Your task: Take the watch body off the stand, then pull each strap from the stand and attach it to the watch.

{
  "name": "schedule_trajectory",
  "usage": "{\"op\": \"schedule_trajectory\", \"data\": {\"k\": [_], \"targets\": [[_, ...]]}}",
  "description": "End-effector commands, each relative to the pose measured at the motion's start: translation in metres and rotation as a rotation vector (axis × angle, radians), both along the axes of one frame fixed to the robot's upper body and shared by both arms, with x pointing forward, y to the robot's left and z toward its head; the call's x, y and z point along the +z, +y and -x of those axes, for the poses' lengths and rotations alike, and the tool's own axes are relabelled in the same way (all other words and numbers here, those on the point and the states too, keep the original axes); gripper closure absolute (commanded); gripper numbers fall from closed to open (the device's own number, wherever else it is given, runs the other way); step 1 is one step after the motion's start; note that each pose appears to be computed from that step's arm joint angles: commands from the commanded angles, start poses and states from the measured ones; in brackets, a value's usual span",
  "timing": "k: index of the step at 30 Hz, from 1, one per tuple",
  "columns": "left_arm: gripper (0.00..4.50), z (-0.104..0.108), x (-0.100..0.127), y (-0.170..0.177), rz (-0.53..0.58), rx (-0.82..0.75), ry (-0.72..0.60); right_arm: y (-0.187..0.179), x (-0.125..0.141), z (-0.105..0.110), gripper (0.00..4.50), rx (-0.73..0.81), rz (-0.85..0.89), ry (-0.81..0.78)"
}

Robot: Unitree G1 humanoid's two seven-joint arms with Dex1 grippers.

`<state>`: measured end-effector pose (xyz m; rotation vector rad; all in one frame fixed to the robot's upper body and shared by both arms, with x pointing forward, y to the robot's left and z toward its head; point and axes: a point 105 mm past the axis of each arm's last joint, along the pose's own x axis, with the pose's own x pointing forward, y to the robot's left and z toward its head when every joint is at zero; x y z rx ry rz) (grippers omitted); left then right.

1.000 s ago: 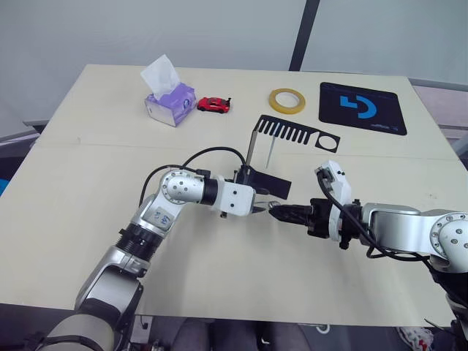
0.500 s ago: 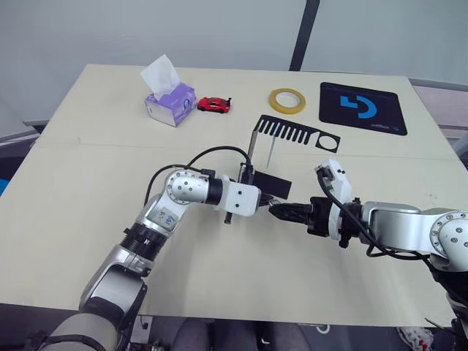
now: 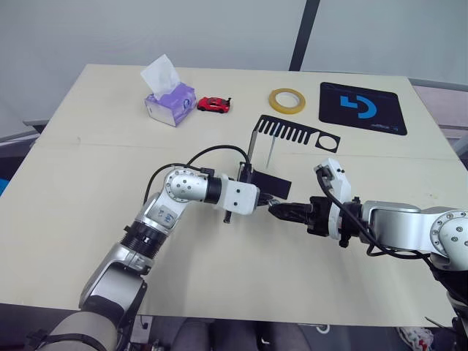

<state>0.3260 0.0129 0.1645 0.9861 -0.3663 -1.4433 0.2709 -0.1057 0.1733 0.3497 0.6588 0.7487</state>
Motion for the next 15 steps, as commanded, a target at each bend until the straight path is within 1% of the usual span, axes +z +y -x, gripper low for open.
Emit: {"op": "schedule_trajectory", "data": {"k": [1, 15], "targets": [[4.42, 0.0026, 0.0204, -0.001, 0.051, -0.035, -0.044, 0.0039, 0.0074, 0.0017, 2.91, 0.019, -0.009, -0.023], [4.42, 0.002, 0.0267, -0.0006, 0.059, -0.05, -0.053, 0.0014, 0.0048, -0.002, 2.91, -0.001, 0.01, -0.033]]}}
